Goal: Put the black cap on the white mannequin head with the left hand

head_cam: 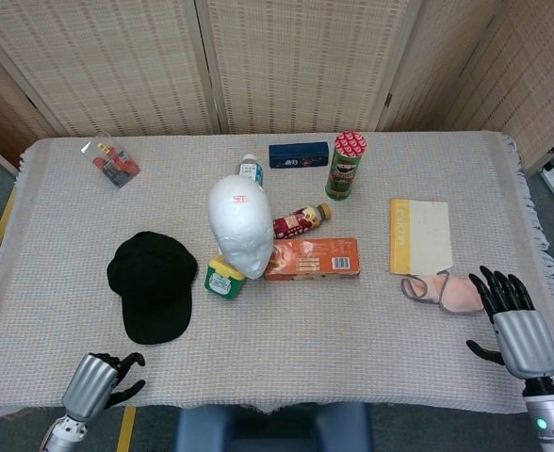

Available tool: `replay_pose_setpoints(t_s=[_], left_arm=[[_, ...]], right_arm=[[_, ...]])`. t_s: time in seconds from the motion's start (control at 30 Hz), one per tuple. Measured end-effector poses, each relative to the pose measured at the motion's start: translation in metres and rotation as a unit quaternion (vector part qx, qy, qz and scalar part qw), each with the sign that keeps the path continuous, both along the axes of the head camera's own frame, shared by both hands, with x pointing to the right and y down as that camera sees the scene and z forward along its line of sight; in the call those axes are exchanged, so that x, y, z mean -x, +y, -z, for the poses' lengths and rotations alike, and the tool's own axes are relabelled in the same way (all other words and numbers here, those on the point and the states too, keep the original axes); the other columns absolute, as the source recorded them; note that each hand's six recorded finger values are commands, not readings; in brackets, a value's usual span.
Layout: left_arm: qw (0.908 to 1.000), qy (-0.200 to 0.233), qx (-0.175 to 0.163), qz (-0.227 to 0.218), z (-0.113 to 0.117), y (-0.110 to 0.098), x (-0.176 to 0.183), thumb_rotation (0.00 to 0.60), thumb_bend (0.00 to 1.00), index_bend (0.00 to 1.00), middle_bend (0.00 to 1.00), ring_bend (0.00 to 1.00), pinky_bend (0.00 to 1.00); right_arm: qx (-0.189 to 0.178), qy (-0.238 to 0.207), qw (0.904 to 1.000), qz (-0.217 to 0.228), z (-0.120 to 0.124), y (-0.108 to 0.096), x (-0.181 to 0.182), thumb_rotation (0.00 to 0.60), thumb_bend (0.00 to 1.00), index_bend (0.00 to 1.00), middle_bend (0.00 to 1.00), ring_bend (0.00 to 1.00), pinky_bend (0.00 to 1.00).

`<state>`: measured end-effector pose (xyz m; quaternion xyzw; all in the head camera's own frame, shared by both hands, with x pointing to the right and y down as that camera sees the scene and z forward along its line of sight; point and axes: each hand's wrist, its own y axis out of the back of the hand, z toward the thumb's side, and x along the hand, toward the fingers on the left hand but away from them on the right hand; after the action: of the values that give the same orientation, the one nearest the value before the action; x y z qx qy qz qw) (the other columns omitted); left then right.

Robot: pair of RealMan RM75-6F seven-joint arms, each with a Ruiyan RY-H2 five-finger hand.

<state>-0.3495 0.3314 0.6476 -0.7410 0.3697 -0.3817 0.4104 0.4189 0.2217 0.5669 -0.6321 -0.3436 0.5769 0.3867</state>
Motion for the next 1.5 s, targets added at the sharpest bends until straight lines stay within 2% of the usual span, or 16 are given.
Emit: replay_pose_setpoints(t_s=[0.13,0.3,0.5,0.73,1.1,1.5], left_arm=[[0.9996,0.019,-0.014,-0.012,-0.017,-0.002,-0.024,0.6,0.25,0.5,1.0,1.0,1.0],[0.9986,0.013,-0.038,-0.035,-0.03,-0.007,-0.039,0.6,0.3,0.47,1.0,1.0,1.0],[0.9965,-0.023,-0.053,-0.06,-0.049,-0.016,-0.047,0.6,0.3,0.45,1.0,1.0,1.0],[0.9939,-0.076,-0.047,-0.064,-0.069,-0.026,-0.039,0.6,0.3,0.43,1.0,1.0,1.0],[0.99,-0.124,-0.037,-0.056,-0.079,-0.034,-0.019,0.6,0.34,0.43,1.0,1.0,1.0],[0.9858,-0.154,-0.049,-0.046,-0.077,-0.044,-0.004,0.6,0.36,0.44,1.0,1.0,1.0]], right_arm=[[0.007,0.002,1.0,-0.003,-0.001,0.001,-0.002,0.6,0.01,0.0,0.0,0.0,0.0],[0.024,-0.003,0.9997,-0.001,-0.002,0.003,-0.001,0.6,0.01,0.0,0.0,0.0,0.0],[0.024,-0.007,0.9997,-0.005,0.0,0.001,-0.003,0.6,0.0,0.0,0.0,0.0,0.0],[0.027,-0.007,0.9996,-0.01,0.0,0.0,-0.005,0.6,0.01,0.0,0.0,0.0,0.0],[0.034,-0.012,0.9993,-0.007,0.001,0.001,-0.003,0.6,0.01,0.0,0.0,0.0,0.0],[0.046,-0.017,0.9988,0.0,-0.001,0.004,0.0,0.6,0.01,0.0,0.0,0.0,0.0]])
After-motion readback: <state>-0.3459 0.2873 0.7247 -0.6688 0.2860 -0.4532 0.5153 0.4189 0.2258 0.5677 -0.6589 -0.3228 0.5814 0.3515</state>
